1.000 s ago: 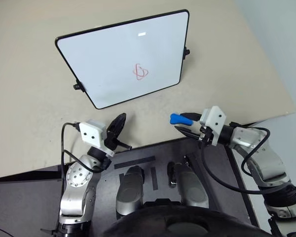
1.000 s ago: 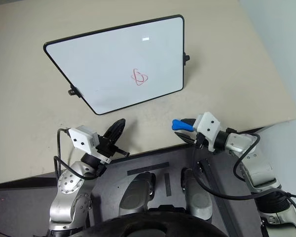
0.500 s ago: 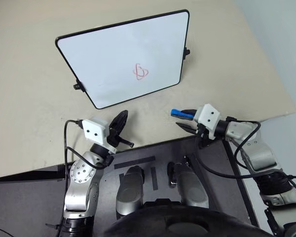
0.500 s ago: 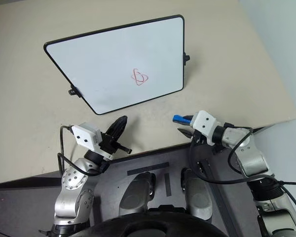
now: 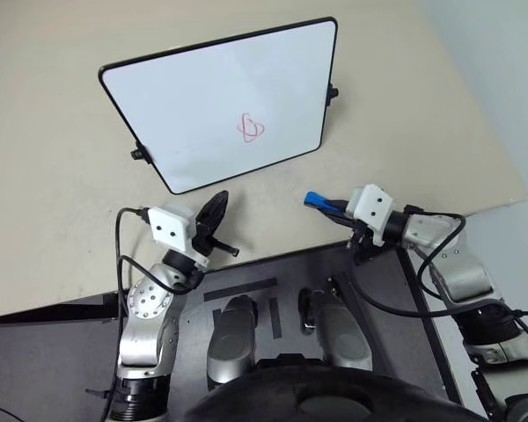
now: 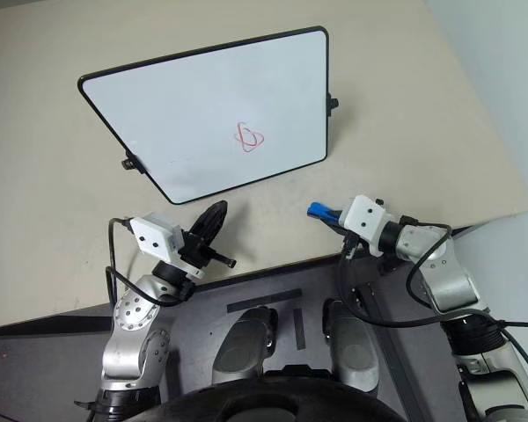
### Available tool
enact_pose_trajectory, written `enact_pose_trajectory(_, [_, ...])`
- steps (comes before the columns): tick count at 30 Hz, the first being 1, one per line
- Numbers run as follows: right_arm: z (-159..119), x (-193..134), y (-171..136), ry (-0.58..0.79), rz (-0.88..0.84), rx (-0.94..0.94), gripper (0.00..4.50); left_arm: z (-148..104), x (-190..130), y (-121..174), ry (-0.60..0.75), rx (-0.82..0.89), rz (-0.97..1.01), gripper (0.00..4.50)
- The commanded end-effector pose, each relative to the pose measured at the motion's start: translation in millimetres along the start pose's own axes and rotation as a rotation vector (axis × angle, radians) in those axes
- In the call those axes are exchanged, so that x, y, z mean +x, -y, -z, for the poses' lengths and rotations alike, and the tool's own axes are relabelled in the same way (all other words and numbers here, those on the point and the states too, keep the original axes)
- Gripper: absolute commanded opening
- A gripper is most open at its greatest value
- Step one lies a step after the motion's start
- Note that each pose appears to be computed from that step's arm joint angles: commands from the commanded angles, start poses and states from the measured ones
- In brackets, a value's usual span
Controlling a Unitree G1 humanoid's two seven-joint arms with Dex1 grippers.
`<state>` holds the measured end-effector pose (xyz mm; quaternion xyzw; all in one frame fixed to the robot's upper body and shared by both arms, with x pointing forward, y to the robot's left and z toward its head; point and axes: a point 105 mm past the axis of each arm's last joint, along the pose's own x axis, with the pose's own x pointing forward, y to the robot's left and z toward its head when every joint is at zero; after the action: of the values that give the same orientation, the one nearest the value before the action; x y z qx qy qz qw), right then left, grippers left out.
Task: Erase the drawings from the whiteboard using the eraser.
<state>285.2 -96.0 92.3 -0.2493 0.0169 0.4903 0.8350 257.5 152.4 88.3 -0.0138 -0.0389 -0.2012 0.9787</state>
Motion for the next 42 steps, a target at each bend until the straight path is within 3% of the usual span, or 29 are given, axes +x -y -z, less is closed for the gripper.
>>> enact_pose_trajectory(1, [-50, 6, 21, 0.173, 0.075, -0.182, 0.03, -8, 3, 1, 0.038, 0.016, 0.02, 0.0])
enact_pose_trajectory(7, [-93, 39, 38, 0.318, 0.078, -0.499, 0.03, -4, 1, 2, 0.021, 0.005, 0.056, 0.0])
enact_pose_trajectory(17, [-95, 85, 66, 0.351, 0.107, -0.848, 0.03, -5, -1, -1, 0.025, 0.014, 0.042, 0.0])
enact_pose_trajectory(30, [-54, 110, 54, 0.255, 0.037, -0.884, 0.03, -6, 1, -3, 0.034, 0.025, 0.027, 0.0])
enact_pose_trajectory(34, [-65, 111, 63, 0.277, 0.1, -0.909, 0.03, -6, 1, -4, 0.035, 0.029, 0.031, 0.0])
enact_pose_trajectory(42, [-115, 99, 82, 0.44, 0.286, -1.084, 0.03, -2, 4, -6, 0.035, 0.028, 0.047, 0.0])
